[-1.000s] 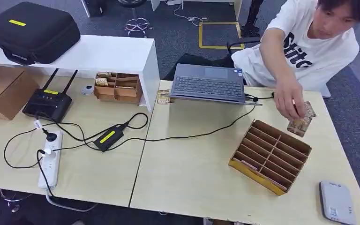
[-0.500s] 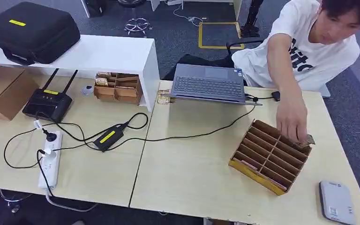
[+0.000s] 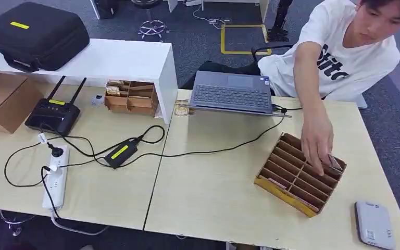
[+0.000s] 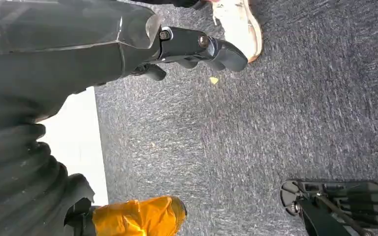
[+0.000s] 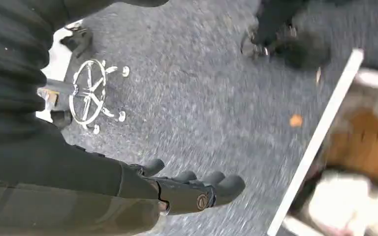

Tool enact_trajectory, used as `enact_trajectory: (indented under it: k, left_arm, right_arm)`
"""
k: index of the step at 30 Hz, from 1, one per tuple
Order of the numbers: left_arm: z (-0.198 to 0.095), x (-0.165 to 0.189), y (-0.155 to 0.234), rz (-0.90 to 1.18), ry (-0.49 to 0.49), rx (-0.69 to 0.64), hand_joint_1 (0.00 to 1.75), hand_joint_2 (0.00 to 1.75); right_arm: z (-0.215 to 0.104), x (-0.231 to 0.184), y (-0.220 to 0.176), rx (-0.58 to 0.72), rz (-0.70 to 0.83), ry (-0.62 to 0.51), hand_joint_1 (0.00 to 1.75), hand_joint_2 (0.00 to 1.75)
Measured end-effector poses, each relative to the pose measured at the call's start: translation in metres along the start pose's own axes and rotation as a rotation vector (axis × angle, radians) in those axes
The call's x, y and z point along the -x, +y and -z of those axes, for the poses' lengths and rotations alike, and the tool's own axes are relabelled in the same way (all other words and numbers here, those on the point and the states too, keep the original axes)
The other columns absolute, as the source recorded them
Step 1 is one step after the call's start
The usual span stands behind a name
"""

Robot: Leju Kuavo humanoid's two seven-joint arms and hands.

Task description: Pass the card to the sensor for recognition and then transmit it.

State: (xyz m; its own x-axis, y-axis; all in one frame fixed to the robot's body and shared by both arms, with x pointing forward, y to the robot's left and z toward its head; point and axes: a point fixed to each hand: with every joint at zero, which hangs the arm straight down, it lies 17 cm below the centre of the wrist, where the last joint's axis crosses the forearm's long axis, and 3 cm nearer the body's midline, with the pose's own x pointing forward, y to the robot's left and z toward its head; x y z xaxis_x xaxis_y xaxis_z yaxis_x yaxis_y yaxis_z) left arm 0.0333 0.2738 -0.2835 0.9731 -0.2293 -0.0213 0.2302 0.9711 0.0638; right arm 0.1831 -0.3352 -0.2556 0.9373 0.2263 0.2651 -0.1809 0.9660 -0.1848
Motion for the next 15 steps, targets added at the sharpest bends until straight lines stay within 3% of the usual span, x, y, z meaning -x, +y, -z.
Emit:
enact_trajectory:
  k: [2, 6, 15]
  left_arm:
    - [0.0, 0.0, 0.001, -0.003, 0.0, -0.003, 0.0, 1.75]
    - [0.0, 0.0, 0.0, 0.005, 0.0, 0.001, 0.0, 1.75]
    - [0.0, 0.0, 0.0, 0.007, -0.001, 0.003, 0.0, 1.75]
  right_arm:
    - [0.001, -0.002, -0.006, 0.026, 0.027, 0.005, 0.0, 1.75]
    - [-0.004, -0.002, 0.018, -0.097, -0.019, -0.003, 0.0, 1.75]
    - [-0.004, 0.001, 0.019, -0.098, -0.018, -0.007, 0.0, 1.75]
